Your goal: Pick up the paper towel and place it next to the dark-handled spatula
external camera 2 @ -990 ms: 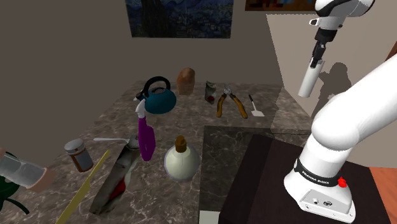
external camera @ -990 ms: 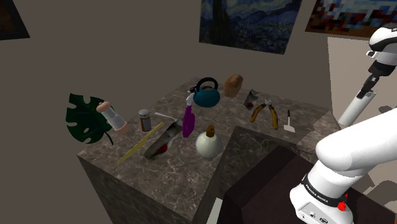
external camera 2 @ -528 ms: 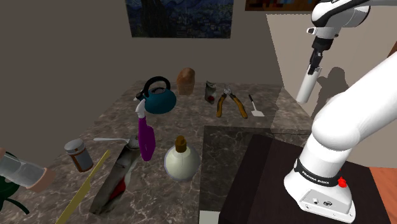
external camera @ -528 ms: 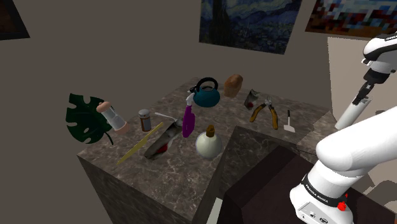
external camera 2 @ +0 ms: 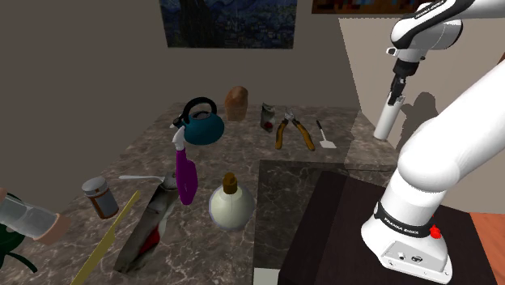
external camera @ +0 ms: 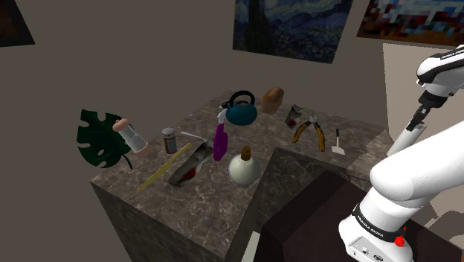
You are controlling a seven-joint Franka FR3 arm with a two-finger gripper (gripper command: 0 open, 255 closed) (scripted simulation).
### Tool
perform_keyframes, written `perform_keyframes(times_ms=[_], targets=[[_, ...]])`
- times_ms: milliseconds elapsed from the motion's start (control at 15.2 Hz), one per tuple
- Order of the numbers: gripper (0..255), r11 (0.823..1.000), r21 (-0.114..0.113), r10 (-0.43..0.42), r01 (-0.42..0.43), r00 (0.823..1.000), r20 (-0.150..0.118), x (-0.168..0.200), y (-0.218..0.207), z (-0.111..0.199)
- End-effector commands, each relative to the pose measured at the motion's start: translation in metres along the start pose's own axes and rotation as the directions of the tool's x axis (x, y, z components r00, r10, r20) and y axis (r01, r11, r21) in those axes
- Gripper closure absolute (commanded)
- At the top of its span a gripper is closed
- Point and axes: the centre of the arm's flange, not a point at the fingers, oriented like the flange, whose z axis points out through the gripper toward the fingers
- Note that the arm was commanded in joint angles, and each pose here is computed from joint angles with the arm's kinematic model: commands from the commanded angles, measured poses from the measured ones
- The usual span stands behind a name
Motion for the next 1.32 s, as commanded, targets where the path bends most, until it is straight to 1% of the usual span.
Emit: perform_keyframes(times_ms=[0,528,594,924,1188,1254], targets=[[255,1.0,-0.001,0.0,0.0,1.0,0.0,-0.001,-0.001,0.014],[255,1.0,-0.001,0.0,0.0,1.0,0.0,-0.001,-0.001,0.014],[0,1.0,-0.001,0.0,0.0,1.0,0.0,-0.001,-0.001,0.014],[0,1.0,-0.001,0.0,0.0,1.0,0.0,-0.001,-0.001,0.014],[0,1.0,-0.001,0.0,0.0,1.0,0.0,-0.001,-0.001,-0.036],[0,1.0,-0.001,0.0,0.0,1.0,0.0,-0.001,-0.001,-0.036]])
